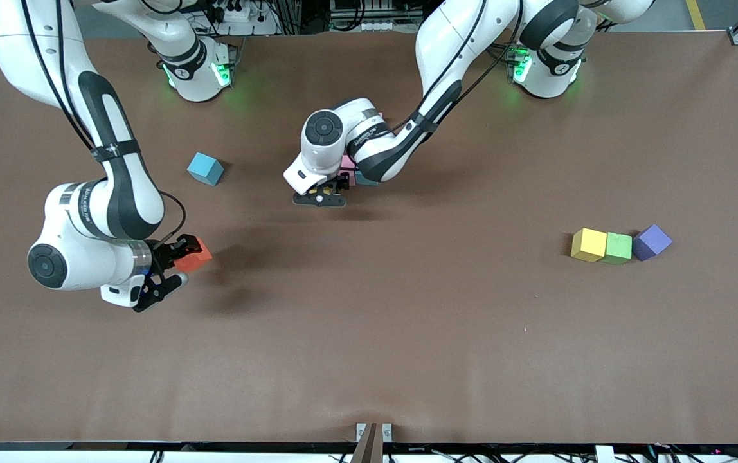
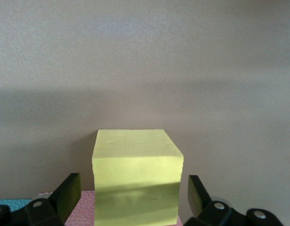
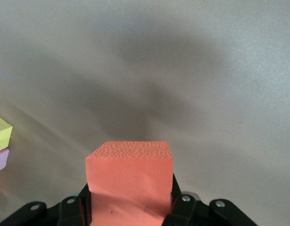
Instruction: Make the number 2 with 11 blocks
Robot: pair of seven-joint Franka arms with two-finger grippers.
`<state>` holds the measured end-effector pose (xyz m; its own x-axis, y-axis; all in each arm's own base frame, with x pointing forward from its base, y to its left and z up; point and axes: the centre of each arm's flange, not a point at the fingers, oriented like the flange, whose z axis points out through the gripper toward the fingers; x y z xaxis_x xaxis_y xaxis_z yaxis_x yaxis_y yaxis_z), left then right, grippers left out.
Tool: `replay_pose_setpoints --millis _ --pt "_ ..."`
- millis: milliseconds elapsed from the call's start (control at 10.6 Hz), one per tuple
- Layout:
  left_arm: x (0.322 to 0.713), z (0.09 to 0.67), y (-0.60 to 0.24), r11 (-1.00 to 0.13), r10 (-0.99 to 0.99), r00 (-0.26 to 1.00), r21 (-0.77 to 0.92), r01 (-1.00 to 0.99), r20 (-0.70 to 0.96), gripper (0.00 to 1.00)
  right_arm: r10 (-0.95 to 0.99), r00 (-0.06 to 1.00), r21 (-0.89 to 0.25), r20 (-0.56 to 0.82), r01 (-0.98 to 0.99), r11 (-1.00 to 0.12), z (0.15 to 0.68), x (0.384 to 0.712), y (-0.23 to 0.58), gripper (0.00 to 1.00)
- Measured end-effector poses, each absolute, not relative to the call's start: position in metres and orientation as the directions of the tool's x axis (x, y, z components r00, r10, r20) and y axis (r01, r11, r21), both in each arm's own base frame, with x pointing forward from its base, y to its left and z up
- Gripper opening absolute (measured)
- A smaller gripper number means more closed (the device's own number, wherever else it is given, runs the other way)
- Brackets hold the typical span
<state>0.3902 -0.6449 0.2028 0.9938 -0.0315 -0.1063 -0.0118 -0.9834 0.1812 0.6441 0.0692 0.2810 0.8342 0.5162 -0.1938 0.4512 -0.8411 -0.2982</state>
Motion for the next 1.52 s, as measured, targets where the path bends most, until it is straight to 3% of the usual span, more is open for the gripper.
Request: replay_pose_setpoints --millis 474,758,1515 --pt "0.409 0.244 -0.647 -0.973 -0.014 0.998 0.230 0.000 -0.060 1.00 0.477 0.855 -0.289 -0.205 0.413 -0.864 0.281 0.644 0.072 0.60" --pt "0.452 0.293 -0.622 -0.962 0.049 0.999 0.269 0.052 -0.017 1.00 0.426 0.879 -0.267 -0.215 0.367 -0.891 0.286 0.643 0.102 0.60" --pt "0.560 0.432 -0.445 -0.967 0.242 0.966 0.058 0.248 -0.085 1.00 0.269 0.941 -0.185 -0.207 0.232 -0.955 0.300 0.628 0.201 0.60"
